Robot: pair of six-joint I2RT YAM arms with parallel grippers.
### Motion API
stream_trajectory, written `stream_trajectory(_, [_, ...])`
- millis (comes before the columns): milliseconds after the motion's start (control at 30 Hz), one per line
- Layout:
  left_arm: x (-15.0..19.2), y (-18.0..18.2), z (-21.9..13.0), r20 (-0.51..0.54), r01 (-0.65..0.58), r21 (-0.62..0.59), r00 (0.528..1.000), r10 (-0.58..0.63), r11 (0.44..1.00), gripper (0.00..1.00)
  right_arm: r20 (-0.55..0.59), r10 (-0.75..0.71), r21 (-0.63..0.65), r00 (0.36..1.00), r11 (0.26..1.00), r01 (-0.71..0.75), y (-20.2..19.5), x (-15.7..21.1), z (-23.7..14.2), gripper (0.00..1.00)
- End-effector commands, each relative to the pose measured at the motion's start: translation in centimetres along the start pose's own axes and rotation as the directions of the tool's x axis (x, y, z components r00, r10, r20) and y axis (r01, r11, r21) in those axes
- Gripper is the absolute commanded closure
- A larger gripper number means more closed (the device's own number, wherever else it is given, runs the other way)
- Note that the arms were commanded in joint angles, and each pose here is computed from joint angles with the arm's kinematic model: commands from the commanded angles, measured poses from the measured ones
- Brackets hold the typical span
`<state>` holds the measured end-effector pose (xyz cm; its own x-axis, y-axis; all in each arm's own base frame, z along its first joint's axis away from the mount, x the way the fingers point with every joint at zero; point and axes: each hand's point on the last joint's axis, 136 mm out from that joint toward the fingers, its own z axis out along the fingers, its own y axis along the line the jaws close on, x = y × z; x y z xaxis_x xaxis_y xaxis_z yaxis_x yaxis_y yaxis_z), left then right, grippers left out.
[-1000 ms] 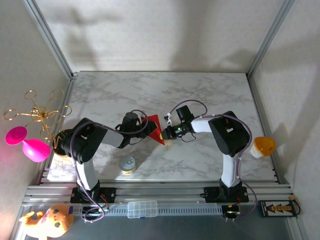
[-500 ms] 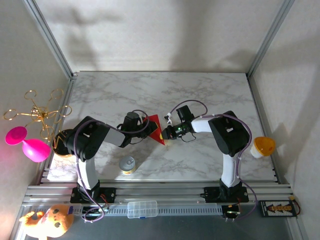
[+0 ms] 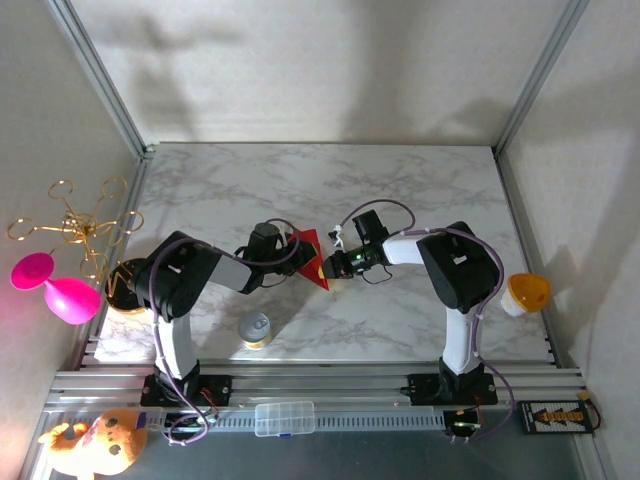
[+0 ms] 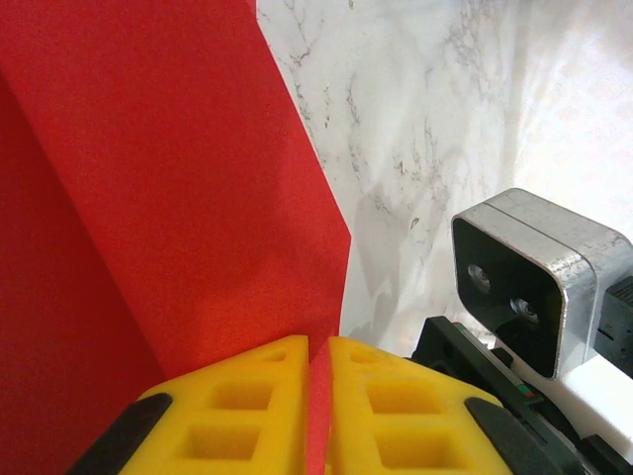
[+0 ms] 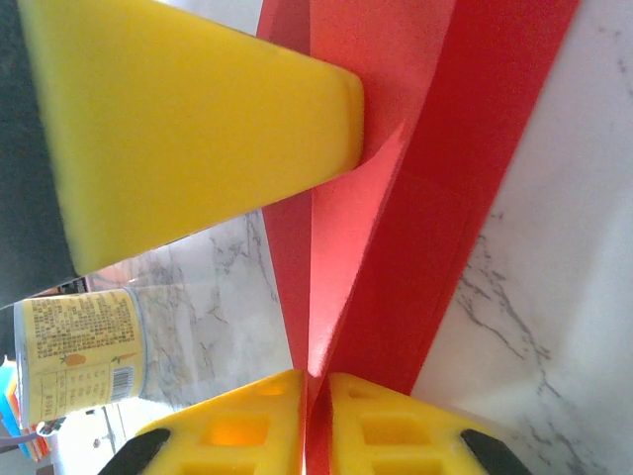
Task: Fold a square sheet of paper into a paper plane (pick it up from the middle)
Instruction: Fourth fold the wing at the center of the table.
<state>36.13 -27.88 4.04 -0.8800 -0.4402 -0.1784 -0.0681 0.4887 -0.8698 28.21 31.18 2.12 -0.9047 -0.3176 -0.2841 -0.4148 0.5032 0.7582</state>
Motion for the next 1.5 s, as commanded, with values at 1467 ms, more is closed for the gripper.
stream_trajectory(1467, [-0.4, 1.3, 0.8, 0.013, 0.005, -0.044, 1.000, -0.004, 0.999, 0.86, -0.089, 0.155, 0.250, 0.984, 0.960, -0.128, -6.9, 4.2, 1.1, 0.90])
